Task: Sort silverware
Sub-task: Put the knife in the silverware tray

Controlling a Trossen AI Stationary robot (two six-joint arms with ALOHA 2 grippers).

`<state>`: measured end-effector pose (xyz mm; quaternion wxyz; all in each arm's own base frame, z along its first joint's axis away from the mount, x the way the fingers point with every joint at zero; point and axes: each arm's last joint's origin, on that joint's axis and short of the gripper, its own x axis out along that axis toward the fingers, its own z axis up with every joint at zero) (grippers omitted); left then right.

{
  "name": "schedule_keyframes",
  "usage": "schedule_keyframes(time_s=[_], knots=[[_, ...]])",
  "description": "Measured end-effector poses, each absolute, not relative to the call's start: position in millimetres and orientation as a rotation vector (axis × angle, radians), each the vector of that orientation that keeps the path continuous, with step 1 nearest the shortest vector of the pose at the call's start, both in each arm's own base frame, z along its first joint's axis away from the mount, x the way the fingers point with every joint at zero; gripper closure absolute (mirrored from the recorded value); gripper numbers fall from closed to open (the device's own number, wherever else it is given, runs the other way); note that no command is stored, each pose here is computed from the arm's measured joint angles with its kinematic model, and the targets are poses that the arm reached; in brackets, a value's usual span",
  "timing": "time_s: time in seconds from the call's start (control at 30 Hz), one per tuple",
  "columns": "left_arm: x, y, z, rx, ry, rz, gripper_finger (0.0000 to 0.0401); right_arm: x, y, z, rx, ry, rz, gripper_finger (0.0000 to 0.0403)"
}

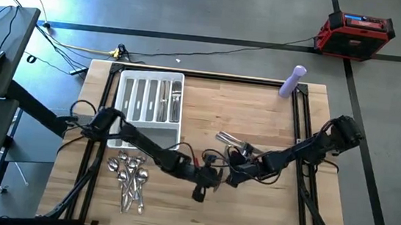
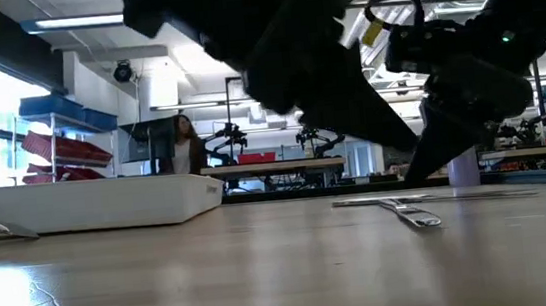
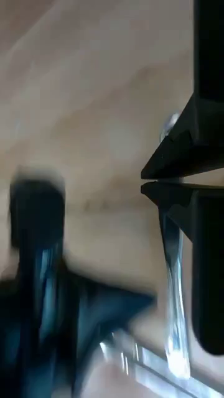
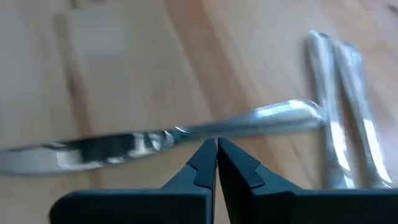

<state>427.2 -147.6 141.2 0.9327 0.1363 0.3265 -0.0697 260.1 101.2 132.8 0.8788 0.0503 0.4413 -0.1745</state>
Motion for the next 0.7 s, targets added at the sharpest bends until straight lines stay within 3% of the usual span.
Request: schedule_keyframes(time_s=[0.17,0.37,0.7], knots=[[433.7,-151.6,118.1,0.247,0.713,-0.172,0.0396,246.8,104.1,142.6,0.087,0.906,-0.44,0.0403],[435.8,-147.5,103.6,0.176,0.755,-0.179,0.0396,247.5,112.4,144.4,0.08,0.867,-0.401,0.0403],[398.5,-175.2,98.4,0.079,1.084,-0.207,0.0396,285.5,87.1,123.9,0.155,0.878,-0.207,0.0403]])
